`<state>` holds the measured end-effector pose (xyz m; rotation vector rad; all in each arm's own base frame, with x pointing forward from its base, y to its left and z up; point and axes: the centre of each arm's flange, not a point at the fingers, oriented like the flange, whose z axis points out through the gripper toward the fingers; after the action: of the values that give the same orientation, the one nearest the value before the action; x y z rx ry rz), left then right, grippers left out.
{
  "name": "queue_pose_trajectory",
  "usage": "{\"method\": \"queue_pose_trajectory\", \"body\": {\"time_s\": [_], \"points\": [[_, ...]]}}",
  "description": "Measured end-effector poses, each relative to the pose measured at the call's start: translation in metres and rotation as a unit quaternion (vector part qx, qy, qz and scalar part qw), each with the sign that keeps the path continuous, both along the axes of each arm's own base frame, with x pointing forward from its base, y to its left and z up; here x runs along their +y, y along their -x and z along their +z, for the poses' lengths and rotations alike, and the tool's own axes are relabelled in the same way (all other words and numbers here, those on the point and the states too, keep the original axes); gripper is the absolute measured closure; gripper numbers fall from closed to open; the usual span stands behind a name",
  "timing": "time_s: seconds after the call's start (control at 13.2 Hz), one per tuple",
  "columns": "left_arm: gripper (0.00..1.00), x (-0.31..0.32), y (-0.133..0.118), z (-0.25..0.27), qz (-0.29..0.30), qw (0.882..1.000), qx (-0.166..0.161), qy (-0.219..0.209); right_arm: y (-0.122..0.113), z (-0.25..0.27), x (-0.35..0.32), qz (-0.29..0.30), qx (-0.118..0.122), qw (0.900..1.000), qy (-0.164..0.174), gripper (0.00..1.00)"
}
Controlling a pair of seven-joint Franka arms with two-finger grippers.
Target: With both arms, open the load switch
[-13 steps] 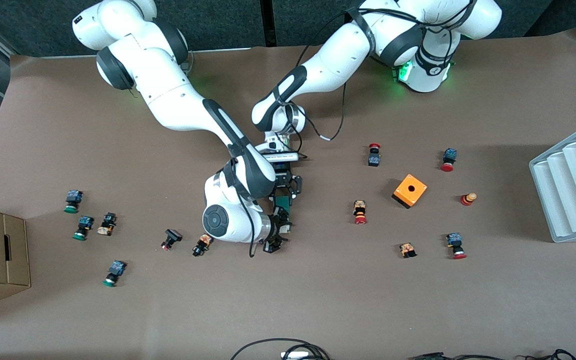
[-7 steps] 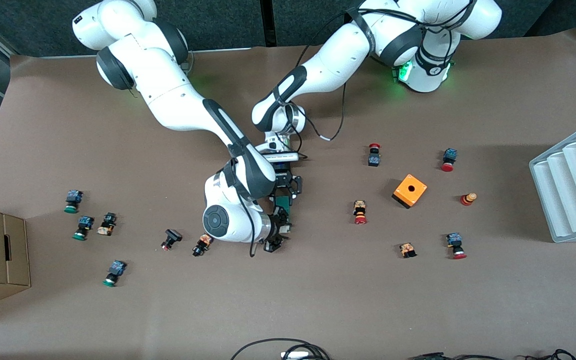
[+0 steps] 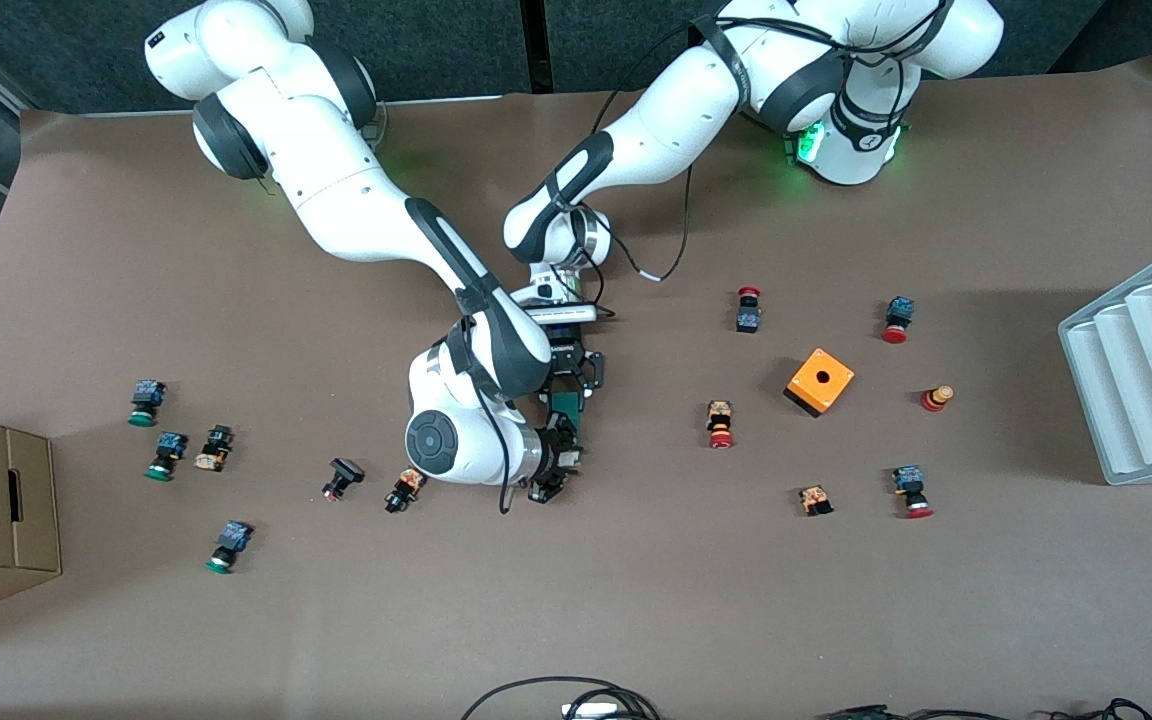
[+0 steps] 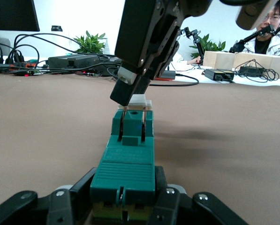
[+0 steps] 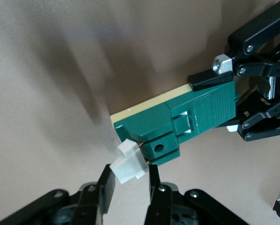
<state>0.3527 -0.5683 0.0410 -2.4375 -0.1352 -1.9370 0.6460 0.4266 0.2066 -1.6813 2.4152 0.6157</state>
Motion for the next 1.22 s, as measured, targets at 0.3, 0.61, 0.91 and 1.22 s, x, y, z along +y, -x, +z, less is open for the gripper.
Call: {"method": "queue_pose_trajectory", "body": {"time_s": [0.3, 0.61, 0.91, 1.22], "points": [[0.48, -0.0002, -0.0001, 0.0002, -0.002, 1.000, 0.000, -0.007, 0.0017, -0.0004, 0.0011, 0.003, 0.001, 1.000, -0.001, 0.64], [0.45, -0.0005, -0.0004, 0.0001, -0.003, 1.000, 0.001, -0.008, 0.0026, -0.0005, 0.0012, 0.007, 0.001, 1.000, -0.001, 0.65], [0.40, 0.0005, -0.0016, -0.0004, -0.002, 1.000, 0.001, -0.009, 0.0037, 0.0040, 0.0013, 0.010, -0.001, 1.000, -0.001, 0.68], [0.44, 0.0002, -0.0015, -0.0003, -0.003, 1.000, 0.001, -0.010, 0.0052, 0.0066, 0.0003, 0.016, -0.003, 1.000, 0.000, 0.69]]}}
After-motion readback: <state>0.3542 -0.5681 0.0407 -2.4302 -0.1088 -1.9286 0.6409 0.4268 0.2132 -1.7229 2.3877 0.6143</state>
